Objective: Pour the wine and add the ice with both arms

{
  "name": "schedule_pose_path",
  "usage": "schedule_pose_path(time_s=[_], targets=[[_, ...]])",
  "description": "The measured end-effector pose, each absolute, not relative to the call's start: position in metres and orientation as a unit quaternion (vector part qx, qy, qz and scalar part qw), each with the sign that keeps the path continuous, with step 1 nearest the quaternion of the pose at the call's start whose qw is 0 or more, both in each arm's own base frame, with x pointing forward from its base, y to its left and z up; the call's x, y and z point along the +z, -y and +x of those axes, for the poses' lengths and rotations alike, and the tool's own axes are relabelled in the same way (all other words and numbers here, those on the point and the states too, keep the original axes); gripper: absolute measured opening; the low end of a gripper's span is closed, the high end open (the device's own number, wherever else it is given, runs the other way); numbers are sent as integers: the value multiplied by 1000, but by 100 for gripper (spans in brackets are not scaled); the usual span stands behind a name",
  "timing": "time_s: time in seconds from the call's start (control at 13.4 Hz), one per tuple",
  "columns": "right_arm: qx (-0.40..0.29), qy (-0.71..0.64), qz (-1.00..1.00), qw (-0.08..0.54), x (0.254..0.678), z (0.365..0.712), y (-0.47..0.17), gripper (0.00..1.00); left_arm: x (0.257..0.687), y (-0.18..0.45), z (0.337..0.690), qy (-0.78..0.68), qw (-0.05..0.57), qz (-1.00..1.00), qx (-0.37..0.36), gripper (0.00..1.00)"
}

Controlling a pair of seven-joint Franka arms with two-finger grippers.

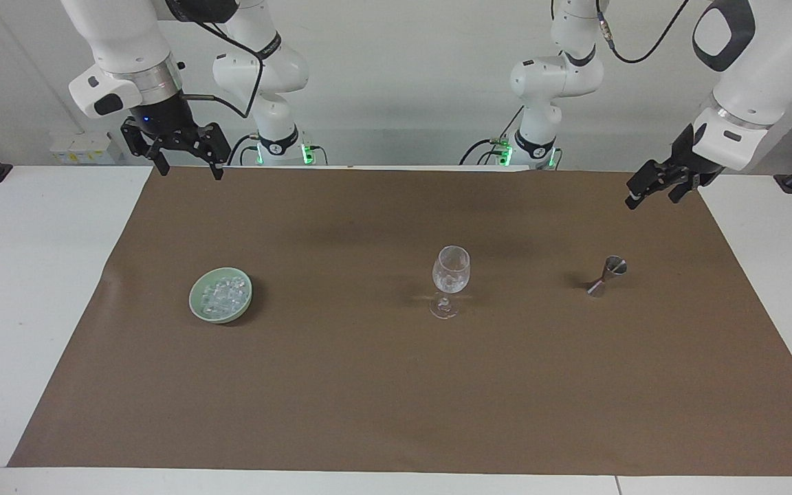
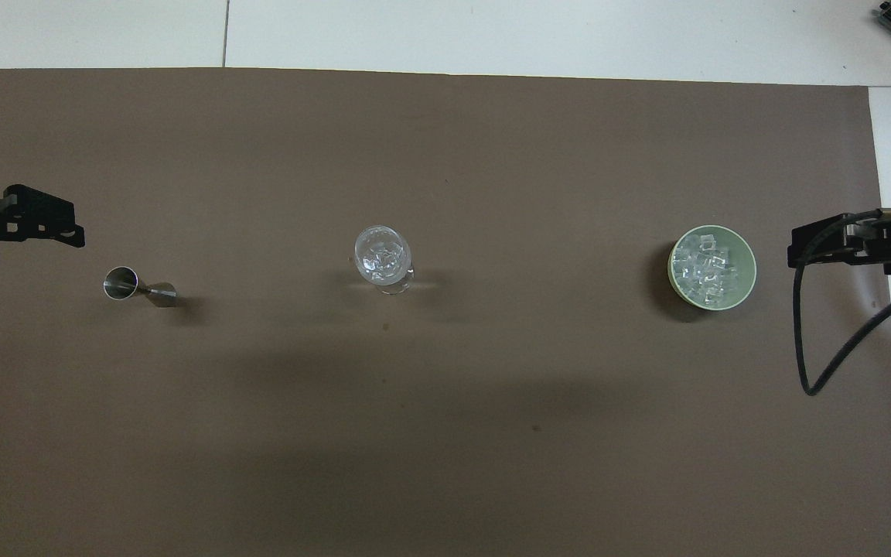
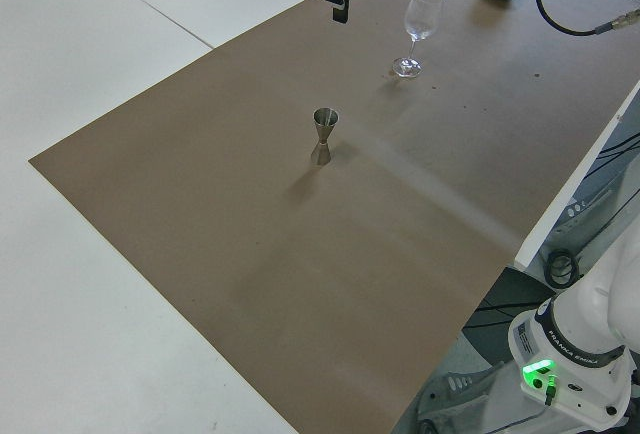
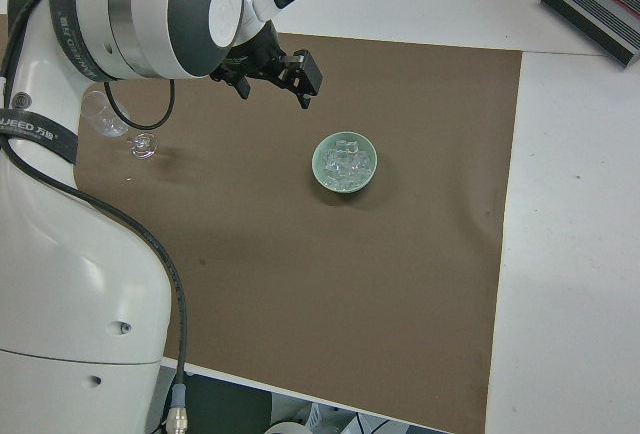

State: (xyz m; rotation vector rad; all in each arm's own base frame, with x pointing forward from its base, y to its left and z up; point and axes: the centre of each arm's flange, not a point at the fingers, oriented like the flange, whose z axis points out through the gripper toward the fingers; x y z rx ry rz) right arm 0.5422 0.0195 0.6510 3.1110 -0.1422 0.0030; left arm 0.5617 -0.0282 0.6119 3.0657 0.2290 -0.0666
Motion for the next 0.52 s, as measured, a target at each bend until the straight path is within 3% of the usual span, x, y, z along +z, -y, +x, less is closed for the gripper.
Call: schedule_pose_path(time_s=[0.52], targets=[[5,43,999,13,652,543,-22,100,612,28,561,-36,32,999,-21,100]])
